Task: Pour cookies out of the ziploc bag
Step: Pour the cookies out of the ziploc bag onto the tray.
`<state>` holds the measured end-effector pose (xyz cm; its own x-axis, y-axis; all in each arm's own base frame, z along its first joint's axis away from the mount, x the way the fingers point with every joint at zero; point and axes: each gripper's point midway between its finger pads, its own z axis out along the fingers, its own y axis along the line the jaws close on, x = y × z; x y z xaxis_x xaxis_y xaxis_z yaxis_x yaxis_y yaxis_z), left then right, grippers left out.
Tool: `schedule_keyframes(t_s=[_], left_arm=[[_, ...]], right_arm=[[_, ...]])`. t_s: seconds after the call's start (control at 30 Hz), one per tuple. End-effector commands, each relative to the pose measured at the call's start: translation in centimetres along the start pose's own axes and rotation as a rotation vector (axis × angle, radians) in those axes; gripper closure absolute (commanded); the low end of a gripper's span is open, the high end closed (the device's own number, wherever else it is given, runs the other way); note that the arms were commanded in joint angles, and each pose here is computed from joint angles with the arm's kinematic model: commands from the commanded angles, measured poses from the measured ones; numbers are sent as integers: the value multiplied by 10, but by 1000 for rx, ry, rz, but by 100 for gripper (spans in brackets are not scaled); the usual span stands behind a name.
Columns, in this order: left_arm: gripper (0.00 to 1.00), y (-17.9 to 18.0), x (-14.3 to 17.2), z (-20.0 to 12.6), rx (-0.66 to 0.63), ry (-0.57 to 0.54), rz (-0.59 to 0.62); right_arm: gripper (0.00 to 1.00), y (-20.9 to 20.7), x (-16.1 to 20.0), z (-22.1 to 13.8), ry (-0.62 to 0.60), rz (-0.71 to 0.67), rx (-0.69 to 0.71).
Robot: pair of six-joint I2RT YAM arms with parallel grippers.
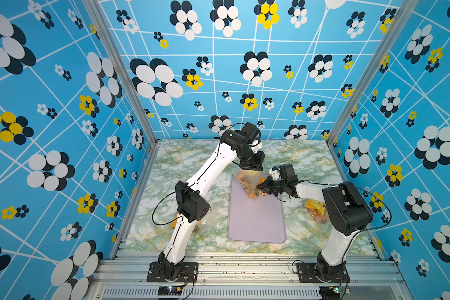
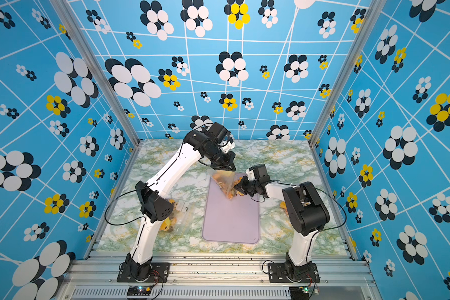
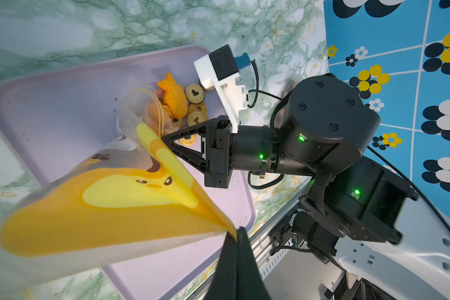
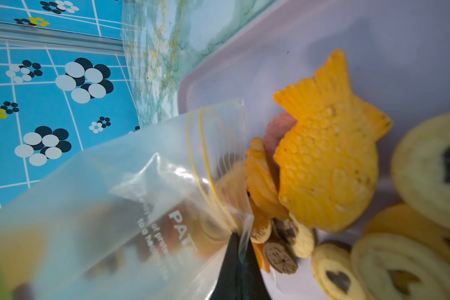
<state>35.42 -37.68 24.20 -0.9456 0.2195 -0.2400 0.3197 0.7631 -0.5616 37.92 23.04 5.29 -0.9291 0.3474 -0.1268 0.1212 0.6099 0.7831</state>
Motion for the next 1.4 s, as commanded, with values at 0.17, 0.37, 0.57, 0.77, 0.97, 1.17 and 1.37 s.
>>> schedule_keyframes(t_s=[0.17,0.37,0.57,0.77,0.97,1.17,1.37], left_arm=[[100,-5,0,3,-30,-22,31],[100,8,-5,-17,-74,-54,27],[100,13,-5,-27,-94,-67,27],[100,14,-8,-38,-97,-91,23],[100,10,-11,-45,-75,-109,19],[100,10,-10,-47,-81,-110,24],[100,10,-10,-56,-83,-123,30]], right_arm=[[100,-14,3,-8,-11,28,21],[100,-14,4,-14,-12,27,10],[100,-5,5,-19,-20,19,-26],[100,3,6,-24,-20,9,-49],[97,12,6,-28,-15,-2,-81],[94,15,8,-30,-15,-6,-90],[92,18,8,-31,-12,-13,-99]])
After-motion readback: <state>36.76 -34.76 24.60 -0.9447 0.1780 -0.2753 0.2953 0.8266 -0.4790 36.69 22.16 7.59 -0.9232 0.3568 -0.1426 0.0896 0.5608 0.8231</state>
